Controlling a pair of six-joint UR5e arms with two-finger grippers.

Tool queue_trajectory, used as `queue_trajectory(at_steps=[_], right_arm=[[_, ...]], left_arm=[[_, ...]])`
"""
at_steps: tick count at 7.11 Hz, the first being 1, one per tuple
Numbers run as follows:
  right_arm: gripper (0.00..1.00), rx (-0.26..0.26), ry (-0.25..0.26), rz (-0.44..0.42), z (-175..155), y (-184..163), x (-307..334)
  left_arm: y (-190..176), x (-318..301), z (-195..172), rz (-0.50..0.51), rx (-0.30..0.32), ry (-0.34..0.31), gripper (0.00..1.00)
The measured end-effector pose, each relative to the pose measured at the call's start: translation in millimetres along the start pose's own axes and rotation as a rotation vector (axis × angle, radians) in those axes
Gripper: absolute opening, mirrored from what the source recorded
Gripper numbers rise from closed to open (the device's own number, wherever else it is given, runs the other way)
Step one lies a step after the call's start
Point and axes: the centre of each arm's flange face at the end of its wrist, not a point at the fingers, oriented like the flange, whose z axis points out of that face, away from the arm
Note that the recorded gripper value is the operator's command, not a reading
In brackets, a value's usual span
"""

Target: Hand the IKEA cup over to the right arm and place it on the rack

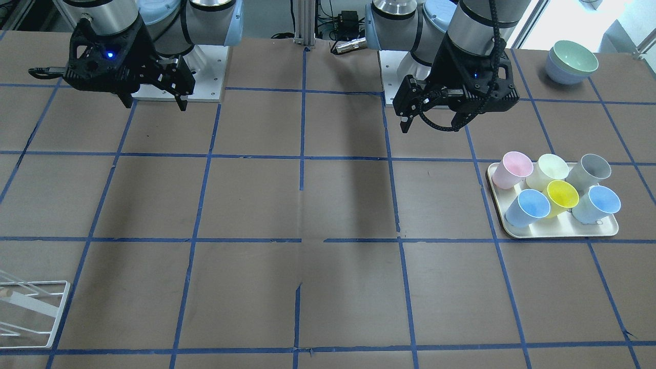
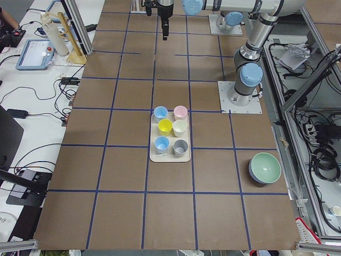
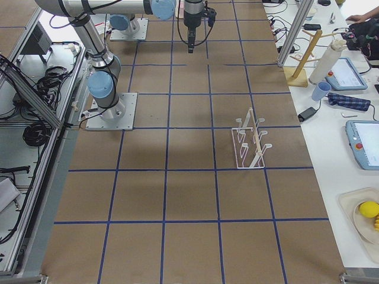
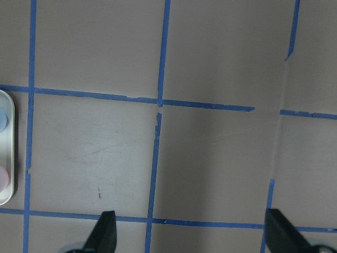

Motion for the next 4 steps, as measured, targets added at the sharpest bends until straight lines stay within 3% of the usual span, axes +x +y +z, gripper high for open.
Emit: queue_trajectory(at_steps=[4], right_arm=[[1.00,0.001,0.007,0.001,0.5,-0.8,0.4]], left_arm=[[0.3,-0.7,0.2,-0.001,-0.001,-0.001,1.00]])
